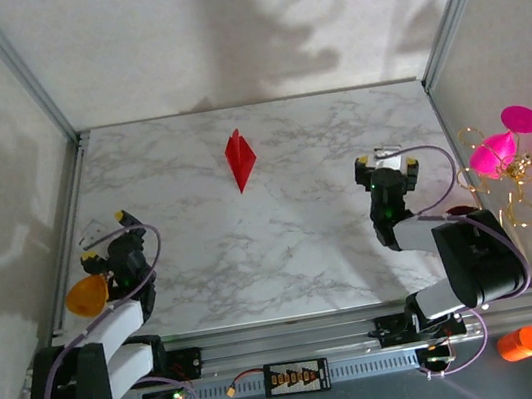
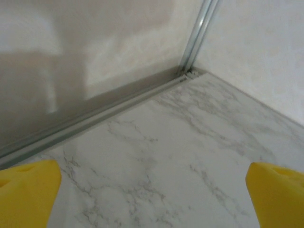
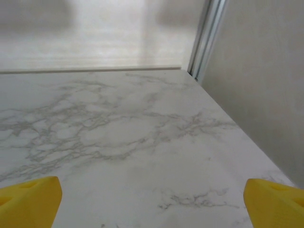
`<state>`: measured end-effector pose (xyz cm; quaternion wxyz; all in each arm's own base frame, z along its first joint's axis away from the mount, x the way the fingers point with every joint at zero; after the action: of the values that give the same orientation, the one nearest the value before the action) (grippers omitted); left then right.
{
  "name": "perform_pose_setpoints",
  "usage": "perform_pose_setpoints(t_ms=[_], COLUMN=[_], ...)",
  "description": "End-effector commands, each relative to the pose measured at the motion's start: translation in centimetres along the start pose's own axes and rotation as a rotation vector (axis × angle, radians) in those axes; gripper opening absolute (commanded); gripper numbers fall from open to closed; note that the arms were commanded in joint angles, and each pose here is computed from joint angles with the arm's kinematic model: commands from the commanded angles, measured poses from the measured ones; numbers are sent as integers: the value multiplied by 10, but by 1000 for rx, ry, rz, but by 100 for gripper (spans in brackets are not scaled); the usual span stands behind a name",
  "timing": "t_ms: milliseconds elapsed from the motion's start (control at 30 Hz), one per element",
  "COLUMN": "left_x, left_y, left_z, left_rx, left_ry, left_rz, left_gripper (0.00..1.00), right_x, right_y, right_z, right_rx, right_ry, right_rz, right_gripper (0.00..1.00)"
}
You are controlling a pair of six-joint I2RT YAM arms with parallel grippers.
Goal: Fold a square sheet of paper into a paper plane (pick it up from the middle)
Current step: Reset both arms
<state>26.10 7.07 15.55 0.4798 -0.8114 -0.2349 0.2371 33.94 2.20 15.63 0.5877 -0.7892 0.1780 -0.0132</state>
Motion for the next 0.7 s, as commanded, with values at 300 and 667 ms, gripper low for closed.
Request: perform_pose_setpoints(t_ms=[300, 667], left_x=[-5, 10], left_y=[9, 33], left_z=[-40, -55], left_rx=[18, 67], left_ry=[395, 456], left_rz=[7, 82], left_gripper=[100, 99], right_x=[-16, -10], right_y=[18, 26], right_z=[-8, -14], right_rx=[41, 95], right_ry=[-148, -213], right_rz=[-161, -155], right_gripper=[99, 99])
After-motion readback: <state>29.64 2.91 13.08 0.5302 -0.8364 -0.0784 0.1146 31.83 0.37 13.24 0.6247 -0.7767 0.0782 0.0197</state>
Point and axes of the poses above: each hand's point on the last joint's axis, 136 mm out from that joint toward the fingers, its own x axis out along the fingers, its own z axis along the line the jaws close on, y = z × x, the point moved 5 cm from there along -x, back along the fingers, and after that the axes turned 11 degrees about -x, right-handed, at the moved point
